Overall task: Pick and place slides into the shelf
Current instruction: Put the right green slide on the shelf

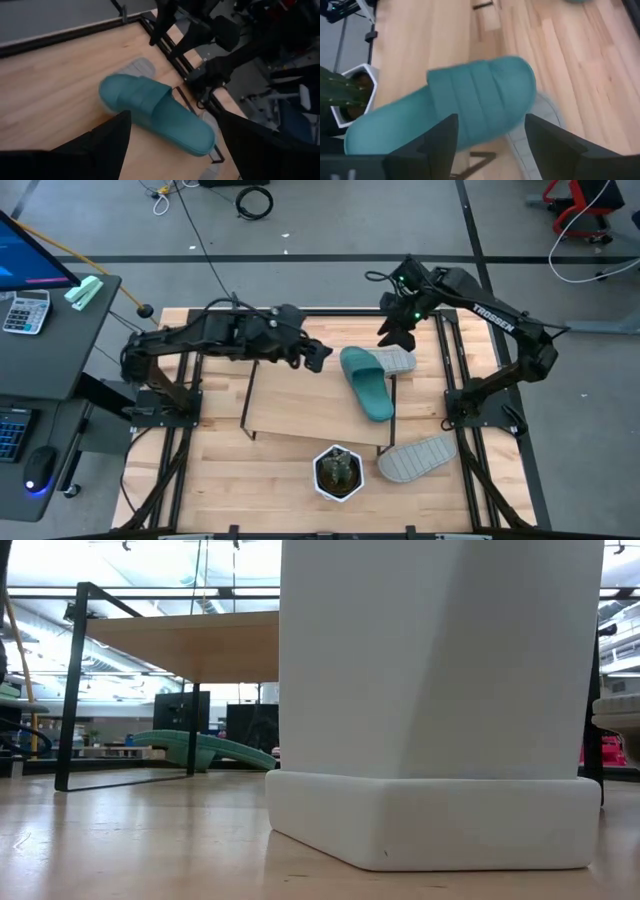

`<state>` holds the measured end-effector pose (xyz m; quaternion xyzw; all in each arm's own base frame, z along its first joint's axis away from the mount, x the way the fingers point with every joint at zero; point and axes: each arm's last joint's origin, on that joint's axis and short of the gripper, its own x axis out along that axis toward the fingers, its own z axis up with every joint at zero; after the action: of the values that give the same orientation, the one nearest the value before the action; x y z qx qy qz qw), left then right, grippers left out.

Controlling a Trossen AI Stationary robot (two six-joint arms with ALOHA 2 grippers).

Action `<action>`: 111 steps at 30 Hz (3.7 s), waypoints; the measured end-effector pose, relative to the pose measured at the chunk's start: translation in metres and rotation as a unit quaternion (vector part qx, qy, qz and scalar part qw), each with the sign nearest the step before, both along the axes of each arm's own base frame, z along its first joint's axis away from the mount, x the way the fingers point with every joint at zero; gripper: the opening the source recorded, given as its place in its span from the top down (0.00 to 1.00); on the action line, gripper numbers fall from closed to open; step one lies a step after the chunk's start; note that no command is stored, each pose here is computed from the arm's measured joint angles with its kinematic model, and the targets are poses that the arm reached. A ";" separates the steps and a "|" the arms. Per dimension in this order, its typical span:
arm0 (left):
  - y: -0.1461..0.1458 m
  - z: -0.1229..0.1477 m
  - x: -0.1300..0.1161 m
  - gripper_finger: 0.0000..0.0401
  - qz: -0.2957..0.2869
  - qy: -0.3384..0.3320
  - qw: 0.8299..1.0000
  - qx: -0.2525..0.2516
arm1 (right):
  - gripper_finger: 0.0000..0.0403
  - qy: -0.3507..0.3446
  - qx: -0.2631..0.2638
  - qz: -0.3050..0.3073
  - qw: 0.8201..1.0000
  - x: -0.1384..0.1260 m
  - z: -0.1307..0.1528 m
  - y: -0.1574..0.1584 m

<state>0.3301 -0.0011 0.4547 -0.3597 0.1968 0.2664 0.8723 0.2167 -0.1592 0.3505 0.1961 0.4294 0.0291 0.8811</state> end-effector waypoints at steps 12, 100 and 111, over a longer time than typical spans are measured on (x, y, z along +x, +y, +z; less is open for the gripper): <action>-0.001 0.006 -0.008 0.23 0.013 -0.003 1.000 0.019 | 0.44 0.002 0.013 -0.031 0.999 -0.001 -0.020 -0.011; 0.011 0.008 -0.007 0.23 0.028 0.008 0.996 0.083 | 0.91 -0.021 0.192 -0.285 0.939 -0.022 -0.097 0.000; 0.013 0.008 -0.008 0.23 0.037 0.009 0.995 0.089 | 0.91 -0.037 0.176 -0.291 0.940 -0.028 -0.085 0.006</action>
<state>0.3225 0.0114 0.4625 -0.2850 0.1671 0.3184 0.8886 0.1882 -0.1533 0.2653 0.4635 0.3085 -0.1455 0.8179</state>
